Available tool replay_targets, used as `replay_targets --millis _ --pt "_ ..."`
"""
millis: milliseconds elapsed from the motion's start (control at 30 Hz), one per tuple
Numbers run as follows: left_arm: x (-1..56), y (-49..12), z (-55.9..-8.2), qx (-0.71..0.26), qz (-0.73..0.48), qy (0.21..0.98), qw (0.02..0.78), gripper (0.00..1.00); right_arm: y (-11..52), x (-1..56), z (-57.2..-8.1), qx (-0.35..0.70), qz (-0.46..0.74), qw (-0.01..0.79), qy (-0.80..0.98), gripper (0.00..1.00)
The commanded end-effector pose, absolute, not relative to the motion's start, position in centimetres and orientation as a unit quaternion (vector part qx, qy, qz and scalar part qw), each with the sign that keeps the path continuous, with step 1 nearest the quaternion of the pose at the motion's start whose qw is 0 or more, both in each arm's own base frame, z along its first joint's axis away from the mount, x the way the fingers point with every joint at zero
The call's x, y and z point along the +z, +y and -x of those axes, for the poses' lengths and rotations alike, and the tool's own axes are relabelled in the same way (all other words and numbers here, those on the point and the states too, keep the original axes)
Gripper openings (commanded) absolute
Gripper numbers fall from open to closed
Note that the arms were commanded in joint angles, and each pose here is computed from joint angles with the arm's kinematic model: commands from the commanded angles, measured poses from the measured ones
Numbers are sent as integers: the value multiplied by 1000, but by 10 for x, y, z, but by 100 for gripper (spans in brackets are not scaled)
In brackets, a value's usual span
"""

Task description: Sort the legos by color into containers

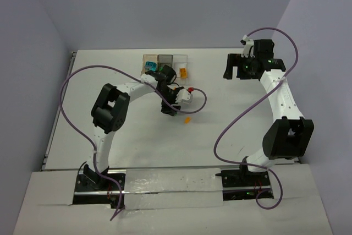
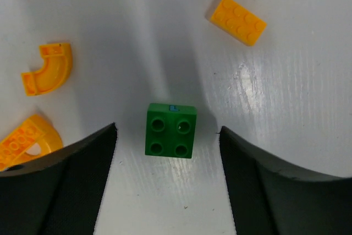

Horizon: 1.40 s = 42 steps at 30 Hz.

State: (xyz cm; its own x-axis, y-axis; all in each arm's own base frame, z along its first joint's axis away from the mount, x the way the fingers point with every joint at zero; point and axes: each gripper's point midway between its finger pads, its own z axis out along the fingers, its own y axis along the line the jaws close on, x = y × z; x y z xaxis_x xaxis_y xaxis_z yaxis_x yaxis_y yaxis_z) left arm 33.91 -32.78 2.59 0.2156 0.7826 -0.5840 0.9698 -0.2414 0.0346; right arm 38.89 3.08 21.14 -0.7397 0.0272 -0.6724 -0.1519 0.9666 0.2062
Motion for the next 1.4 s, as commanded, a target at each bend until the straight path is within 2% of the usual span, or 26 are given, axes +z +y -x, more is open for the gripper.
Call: replay_targets --millis 0,67,200,267,300,367,400,533,600,667,767,867,1000,1367 --pt "21 -333 -339 -225 -758 575 211 73 31 229 -385 127 42 379 916 100" --pt "23 -332 -339 -222 -758 576 211 63 33 229 -385 132 42 377 916 100" --pt "37 -331 -341 -213 -752 581 227 36 34 227 -385 138 41 375 916 100" --pt "52 -330 -345 -213 -741 588 244 23 35 226 -385 140 41 374 916 100" --pt "59 -330 -345 -212 -740 587 251 22 36 226 -385 141 42 374 916 100" --pt "84 -328 -354 -206 -722 598 281 3 37 224 -385 145 42 372 916 100" --pt "96 -325 -364 -201 -700 617 298 0 38 223 -385 148 43 370 916 100" --pt "157 -311 -411 -207 -607 676 363 0 37 220 -383 144 48 374 915 100" --pt "200 -304 -453 -198 -520 716 421 0 33 210 -379 132 47 371 918 100" --pt "218 -291 -488 -170 -446 751 456 0 31 205 -376 126 48 368 920 100" --pt "211 -272 -533 -116 -368 792 474 1 30 201 -373 121 49 365 922 100" --pt "211 -264 -556 -90 -328 806 484 9 30 202 -372 120 50 366 921 100" --pt "194 -268 -572 -95 -319 812 480 17 33 203 -370 124 58 365 921 100" --pt "151 -274 -589 -96 -325 820 461 21 36 197 -366 125 65 354 925 100"
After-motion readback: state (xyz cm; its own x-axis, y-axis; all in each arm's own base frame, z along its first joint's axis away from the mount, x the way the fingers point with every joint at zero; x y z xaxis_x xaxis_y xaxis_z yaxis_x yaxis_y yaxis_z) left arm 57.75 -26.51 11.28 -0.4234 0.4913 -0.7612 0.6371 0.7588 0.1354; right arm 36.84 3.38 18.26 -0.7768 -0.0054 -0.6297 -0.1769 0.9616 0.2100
